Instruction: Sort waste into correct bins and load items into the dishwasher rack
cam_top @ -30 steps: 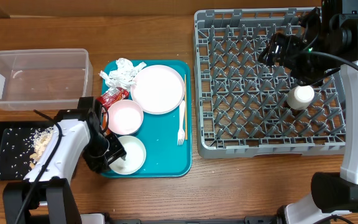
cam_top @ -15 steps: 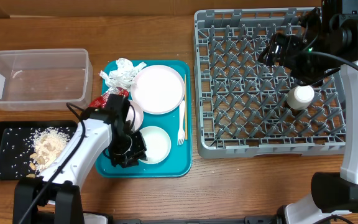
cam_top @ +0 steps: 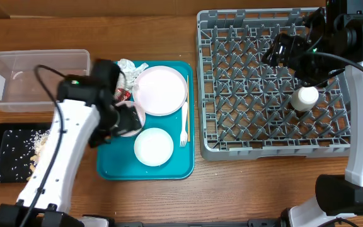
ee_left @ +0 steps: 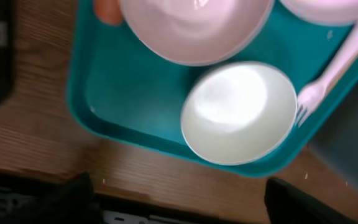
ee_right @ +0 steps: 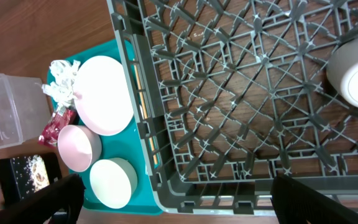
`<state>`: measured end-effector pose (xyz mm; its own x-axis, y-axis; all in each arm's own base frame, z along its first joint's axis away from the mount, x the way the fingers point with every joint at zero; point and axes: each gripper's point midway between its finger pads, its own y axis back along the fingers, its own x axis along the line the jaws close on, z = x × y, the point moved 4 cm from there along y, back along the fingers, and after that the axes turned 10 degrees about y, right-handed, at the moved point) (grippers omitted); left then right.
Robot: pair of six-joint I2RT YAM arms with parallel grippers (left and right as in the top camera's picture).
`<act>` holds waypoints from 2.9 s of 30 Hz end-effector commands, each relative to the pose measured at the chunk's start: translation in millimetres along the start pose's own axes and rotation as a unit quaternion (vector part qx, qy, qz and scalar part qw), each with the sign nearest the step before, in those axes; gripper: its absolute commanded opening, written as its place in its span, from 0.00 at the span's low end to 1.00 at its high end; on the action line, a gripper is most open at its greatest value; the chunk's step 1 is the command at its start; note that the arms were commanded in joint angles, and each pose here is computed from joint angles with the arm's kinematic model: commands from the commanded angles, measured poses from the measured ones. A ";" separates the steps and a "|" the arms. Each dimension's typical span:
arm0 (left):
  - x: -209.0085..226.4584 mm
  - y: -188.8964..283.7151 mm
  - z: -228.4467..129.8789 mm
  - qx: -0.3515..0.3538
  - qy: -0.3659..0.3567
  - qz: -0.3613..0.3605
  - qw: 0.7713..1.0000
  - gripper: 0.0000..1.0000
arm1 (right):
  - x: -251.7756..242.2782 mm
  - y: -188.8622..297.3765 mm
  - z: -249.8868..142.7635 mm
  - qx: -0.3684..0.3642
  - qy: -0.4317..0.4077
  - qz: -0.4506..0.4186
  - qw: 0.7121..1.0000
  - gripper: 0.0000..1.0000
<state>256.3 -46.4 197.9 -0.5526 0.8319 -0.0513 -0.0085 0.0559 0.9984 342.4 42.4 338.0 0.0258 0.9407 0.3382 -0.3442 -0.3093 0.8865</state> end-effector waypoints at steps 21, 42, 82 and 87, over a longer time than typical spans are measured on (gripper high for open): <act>178.3 22.7 43.0 0.010 0.420 0.065 0.905 1.00 | 224.4 -120.3 -164.8 0.168 0.381 0.067 0.907 1.00; 198.1 24.6 38.7 0.007 0.441 0.094 0.893 1.00 | 253.2 -274.0 -257.7 0.148 0.426 -0.006 0.892 0.64; 201.1 25.1 38.8 0.001 0.440 0.105 0.892 1.00 | 264.6 -99.2 -126.1 0.043 0.332 0.152 0.930 0.04; 201.0 25.1 38.8 0.001 0.440 0.105 0.892 1.00 | 200.3 -27.6 -62.9 -0.029 0.290 0.195 0.936 0.04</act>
<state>178.2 140.1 204.6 -0.9776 0.0972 0.1868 0.1862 -0.0153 0.9824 290.4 279.9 331.4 -0.5825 0.7303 0.3568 -0.2506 -0.5790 0.7759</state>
